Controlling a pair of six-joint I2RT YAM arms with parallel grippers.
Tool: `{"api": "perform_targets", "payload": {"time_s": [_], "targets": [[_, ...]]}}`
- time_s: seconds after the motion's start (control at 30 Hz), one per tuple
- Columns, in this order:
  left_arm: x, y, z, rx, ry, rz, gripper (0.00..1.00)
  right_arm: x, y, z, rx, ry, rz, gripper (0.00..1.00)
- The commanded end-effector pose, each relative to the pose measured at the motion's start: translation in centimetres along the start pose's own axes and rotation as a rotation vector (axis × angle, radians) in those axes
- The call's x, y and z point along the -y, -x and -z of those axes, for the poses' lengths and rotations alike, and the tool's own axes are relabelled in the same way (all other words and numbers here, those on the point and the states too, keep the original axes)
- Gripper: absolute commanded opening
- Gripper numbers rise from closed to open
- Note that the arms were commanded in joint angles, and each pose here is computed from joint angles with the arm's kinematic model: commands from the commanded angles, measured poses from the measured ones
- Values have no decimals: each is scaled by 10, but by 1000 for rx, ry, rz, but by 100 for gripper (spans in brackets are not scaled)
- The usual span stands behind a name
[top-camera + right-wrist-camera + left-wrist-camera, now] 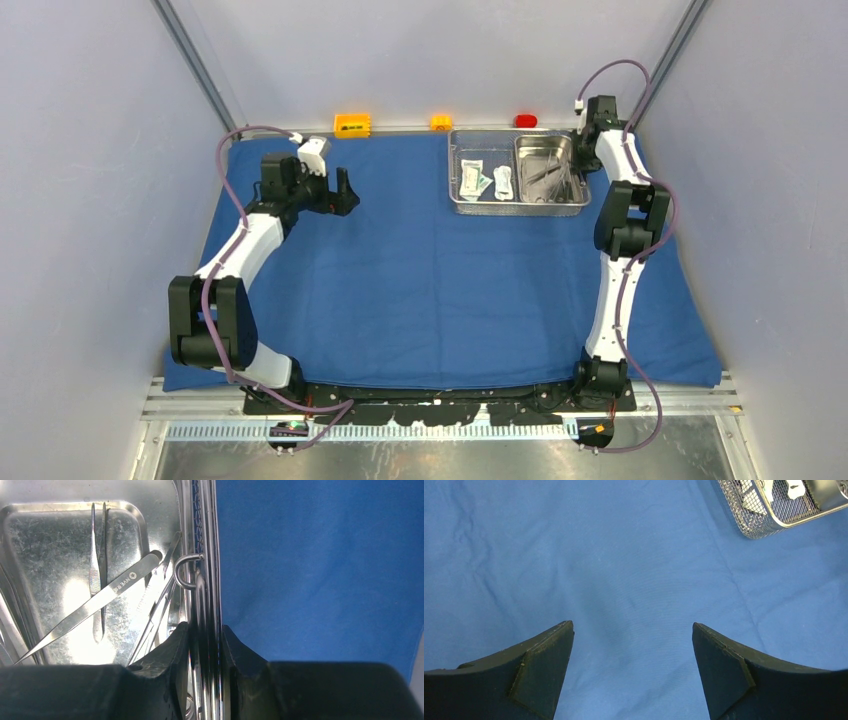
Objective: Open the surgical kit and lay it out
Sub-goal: Move the container from the surgical kit.
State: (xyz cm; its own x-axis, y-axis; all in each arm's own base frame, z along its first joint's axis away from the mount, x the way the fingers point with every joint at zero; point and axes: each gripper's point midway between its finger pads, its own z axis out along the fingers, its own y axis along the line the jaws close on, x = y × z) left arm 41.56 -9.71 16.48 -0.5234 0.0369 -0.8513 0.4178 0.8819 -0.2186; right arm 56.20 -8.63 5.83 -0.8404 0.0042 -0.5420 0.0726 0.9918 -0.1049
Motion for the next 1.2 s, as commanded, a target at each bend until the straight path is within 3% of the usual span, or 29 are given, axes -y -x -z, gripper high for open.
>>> {"api": "perform_targets", "payload": {"time_s": [0.0, 0.4, 0.6, 0.7, 0.83, 1.0, 1.17], "targets": [[4, 19, 4, 46, -5, -45, 90, 36, 15, -8, 43, -127, 37, 2], [7, 23, 7, 57, -7, -57, 90, 37, 11, -7, 9, -110, 117, 6], [5, 18, 5, 47, -1, -41, 91, 36, 24, 8, 48, -107, 80, 29], [2, 18, 5, 46, 17, -42, 93, 36, 35, 22, 86, -109, 52, 50], [-6, 22, 9, 56, 67, -43, 100, 35, 60, 56, 170, -97, 7, 69], [-18, 24, 13, 42, 146, -32, 100, 17, 85, 100, 275, -54, -10, 73], [-24, 27, 17, 29, 183, -39, 100, -32, 101, 131, 350, 0, 35, 73]]}}
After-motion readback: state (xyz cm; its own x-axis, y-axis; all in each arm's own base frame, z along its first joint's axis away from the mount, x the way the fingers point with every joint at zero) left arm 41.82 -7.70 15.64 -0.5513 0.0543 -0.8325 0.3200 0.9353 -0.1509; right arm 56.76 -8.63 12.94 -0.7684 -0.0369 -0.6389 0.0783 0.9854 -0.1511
